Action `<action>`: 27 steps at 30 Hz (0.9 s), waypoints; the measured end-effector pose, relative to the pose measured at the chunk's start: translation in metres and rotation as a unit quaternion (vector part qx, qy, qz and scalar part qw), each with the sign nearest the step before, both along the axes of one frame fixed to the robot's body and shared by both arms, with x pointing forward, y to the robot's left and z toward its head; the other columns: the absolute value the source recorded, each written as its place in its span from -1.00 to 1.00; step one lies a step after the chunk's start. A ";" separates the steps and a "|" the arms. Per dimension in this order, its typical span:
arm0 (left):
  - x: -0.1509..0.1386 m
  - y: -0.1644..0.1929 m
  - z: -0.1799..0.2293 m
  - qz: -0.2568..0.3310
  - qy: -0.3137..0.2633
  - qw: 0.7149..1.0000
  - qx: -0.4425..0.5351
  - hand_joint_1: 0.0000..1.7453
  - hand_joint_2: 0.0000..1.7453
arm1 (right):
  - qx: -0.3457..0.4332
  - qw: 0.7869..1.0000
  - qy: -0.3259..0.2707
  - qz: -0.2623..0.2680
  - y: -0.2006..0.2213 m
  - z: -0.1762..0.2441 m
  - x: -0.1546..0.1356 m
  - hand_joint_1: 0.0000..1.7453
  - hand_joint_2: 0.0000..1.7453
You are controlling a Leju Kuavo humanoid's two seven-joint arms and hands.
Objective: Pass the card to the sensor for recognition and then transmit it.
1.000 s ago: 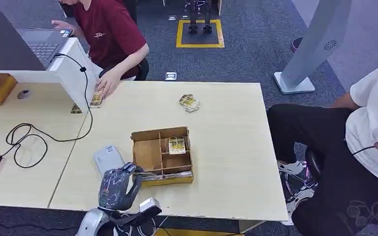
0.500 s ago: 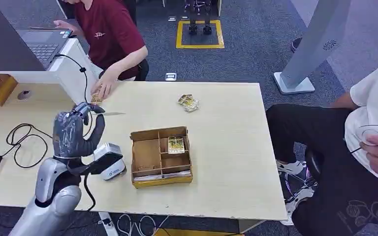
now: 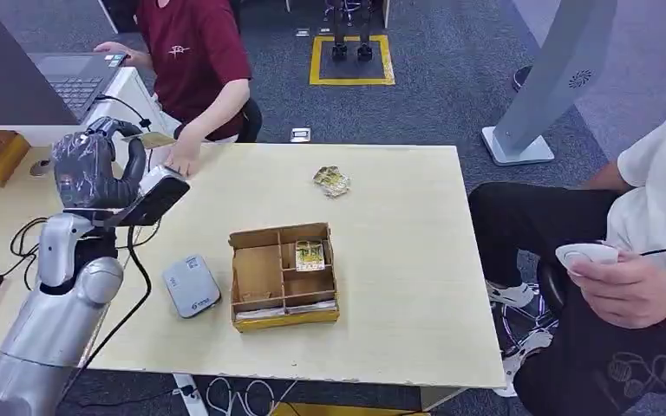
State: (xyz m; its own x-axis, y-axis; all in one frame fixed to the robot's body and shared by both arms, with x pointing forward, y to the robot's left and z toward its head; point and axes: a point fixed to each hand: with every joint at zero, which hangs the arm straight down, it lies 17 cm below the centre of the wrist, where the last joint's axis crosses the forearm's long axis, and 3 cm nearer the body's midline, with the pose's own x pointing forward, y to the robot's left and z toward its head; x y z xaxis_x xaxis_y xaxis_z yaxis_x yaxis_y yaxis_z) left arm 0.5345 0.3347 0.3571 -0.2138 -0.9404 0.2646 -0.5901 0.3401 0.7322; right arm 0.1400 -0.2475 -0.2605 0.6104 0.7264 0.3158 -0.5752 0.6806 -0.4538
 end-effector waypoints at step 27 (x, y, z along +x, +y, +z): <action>0.030 0.031 -0.050 0.060 0.066 0.996 0.016 1.00 1.00 | 0.000 1.000 -0.002 0.014 0.003 0.001 0.004 -1.00 1.00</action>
State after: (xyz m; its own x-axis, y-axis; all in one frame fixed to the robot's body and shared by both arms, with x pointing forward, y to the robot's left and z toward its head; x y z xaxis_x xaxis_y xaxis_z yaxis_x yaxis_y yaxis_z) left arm 0.5640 0.3657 0.3069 -0.0656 -0.9655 0.2521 -0.5231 0.2484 0.8153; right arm 0.1443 -0.2440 -0.2596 0.5888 0.7433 0.3174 -0.5926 0.6641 -0.4559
